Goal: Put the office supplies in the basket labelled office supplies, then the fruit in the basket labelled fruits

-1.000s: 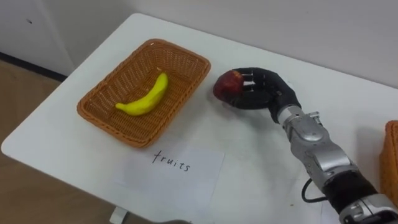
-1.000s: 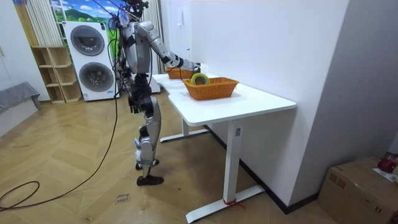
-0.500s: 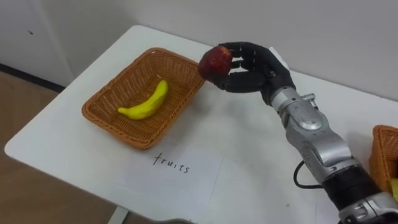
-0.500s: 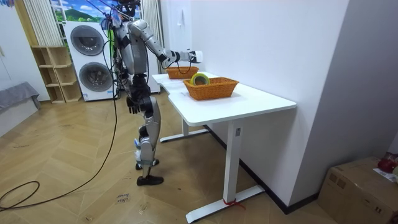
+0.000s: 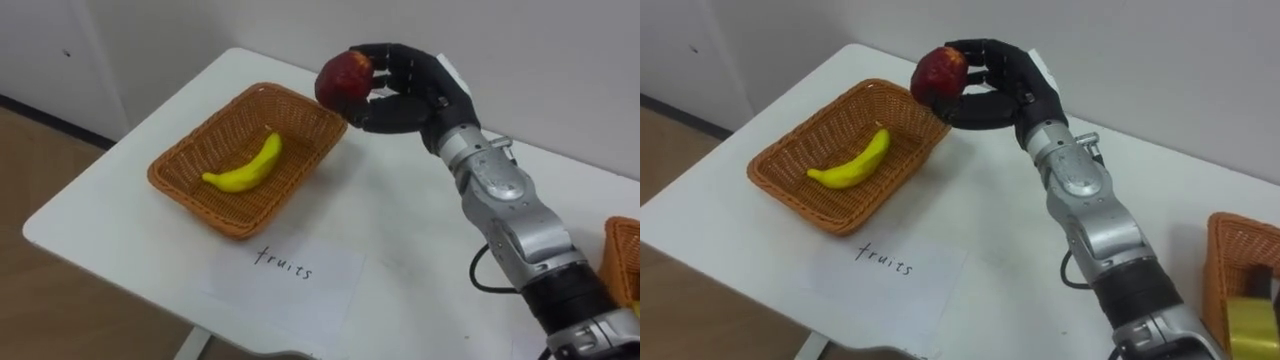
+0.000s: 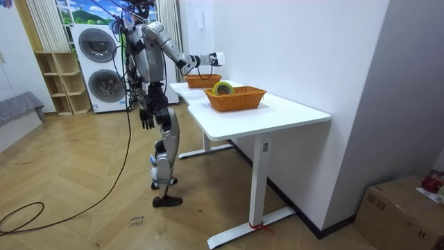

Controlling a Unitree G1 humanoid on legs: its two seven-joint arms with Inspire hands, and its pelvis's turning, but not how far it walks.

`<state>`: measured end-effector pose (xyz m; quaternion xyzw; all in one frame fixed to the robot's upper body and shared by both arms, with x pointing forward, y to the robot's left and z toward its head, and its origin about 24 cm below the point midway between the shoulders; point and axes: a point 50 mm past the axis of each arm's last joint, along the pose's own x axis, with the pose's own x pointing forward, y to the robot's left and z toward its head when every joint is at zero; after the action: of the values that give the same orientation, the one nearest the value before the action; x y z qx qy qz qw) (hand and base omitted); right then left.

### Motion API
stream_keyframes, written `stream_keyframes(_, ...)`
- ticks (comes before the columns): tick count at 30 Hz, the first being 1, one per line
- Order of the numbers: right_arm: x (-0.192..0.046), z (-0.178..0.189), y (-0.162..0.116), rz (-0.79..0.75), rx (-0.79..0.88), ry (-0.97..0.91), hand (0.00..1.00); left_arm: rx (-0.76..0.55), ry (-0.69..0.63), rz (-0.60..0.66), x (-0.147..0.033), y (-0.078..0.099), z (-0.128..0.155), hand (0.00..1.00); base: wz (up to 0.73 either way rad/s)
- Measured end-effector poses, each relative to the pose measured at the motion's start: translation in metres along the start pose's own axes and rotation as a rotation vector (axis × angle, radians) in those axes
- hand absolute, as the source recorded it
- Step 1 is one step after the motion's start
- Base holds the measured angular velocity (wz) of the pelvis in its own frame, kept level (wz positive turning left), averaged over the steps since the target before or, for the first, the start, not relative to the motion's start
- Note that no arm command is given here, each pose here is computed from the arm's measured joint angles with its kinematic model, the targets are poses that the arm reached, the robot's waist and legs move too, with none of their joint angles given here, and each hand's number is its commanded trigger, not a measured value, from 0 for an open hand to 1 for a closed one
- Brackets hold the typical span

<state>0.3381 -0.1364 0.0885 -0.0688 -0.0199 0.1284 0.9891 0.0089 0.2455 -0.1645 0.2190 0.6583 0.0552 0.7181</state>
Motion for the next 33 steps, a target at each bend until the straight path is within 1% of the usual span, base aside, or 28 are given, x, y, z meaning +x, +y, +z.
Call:
stream_keyframes(8,0.000,0.012,0.005,0.018,-0.027,-0.043,1.00,-0.001,-0.002,0.008,0.000,-0.001,0.000,0.00,0.01)
stream_keyframes(17,0.001,0.012,0.007,0.000,-0.046,-0.045,1.00,-0.003,-0.003,0.033,0.000,0.001,0.000,0.00,0.13)
stream_keyframes(26,0.000,0.009,0.016,0.025,-0.119,-0.039,1.00,-0.021,-0.009,0.032,0.000,0.004,0.002,0.00,0.03)
stream_keyframes(33,-0.002,0.002,0.031,0.088,-0.135,-0.016,1.00,-0.017,-0.018,0.020,0.001,0.007,0.006,0.00,0.00)
